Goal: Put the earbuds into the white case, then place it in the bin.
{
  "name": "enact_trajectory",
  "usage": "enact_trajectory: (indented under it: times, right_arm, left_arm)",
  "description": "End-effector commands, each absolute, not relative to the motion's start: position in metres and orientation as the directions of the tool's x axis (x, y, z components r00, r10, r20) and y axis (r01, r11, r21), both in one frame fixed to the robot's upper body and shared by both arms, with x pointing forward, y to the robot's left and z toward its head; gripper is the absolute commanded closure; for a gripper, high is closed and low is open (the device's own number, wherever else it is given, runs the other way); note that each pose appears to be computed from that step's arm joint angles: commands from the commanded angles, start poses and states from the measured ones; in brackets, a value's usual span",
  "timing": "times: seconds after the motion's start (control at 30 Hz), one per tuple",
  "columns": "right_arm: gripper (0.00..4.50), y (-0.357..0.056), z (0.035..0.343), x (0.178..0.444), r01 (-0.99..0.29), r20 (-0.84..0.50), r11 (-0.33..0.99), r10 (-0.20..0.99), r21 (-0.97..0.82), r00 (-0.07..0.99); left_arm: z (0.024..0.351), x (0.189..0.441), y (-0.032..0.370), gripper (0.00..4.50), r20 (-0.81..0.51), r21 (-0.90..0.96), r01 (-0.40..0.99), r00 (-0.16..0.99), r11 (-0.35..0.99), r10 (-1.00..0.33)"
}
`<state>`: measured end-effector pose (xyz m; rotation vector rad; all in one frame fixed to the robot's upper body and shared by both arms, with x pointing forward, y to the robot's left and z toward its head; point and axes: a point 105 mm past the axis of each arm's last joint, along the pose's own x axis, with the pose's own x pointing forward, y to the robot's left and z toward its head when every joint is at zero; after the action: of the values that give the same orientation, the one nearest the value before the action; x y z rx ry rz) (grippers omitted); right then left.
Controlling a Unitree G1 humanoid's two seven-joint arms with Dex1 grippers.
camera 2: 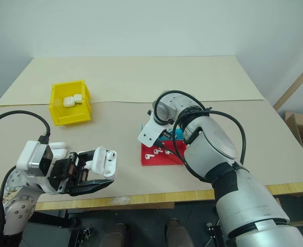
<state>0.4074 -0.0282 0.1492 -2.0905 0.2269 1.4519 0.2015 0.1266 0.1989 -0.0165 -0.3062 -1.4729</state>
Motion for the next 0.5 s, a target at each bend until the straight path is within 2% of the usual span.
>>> enact_trajectory:
  times: [0.03, 0.3, 0.5]
  right_arm:
    - [3.45, -0.027, 0.152, 0.407, -0.443, -0.899, -0.817, 0.192, -0.369, 0.394]
    - [3.45, -0.031, 0.186, 0.409, -0.495, -0.878, -0.737, 0.290, -0.459, 0.382]
    - [3.45, -0.032, 0.208, 0.409, -0.574, -0.830, -0.601, 0.432, -0.557, 0.353]
  left_arm:
    - [0.205, 0.198, 0.124, 1.73, 0.223, 0.210, 0.974, 0.042, 0.090, -0.974]
    - [0.207, 0.201, 0.127, 1.73, 0.227, 0.208, 0.974, 0.041, 0.090, -0.973]
    - [0.213, 0.208, 0.134, 1.73, 0.233, 0.215, 0.973, 0.036, 0.088, -0.972]
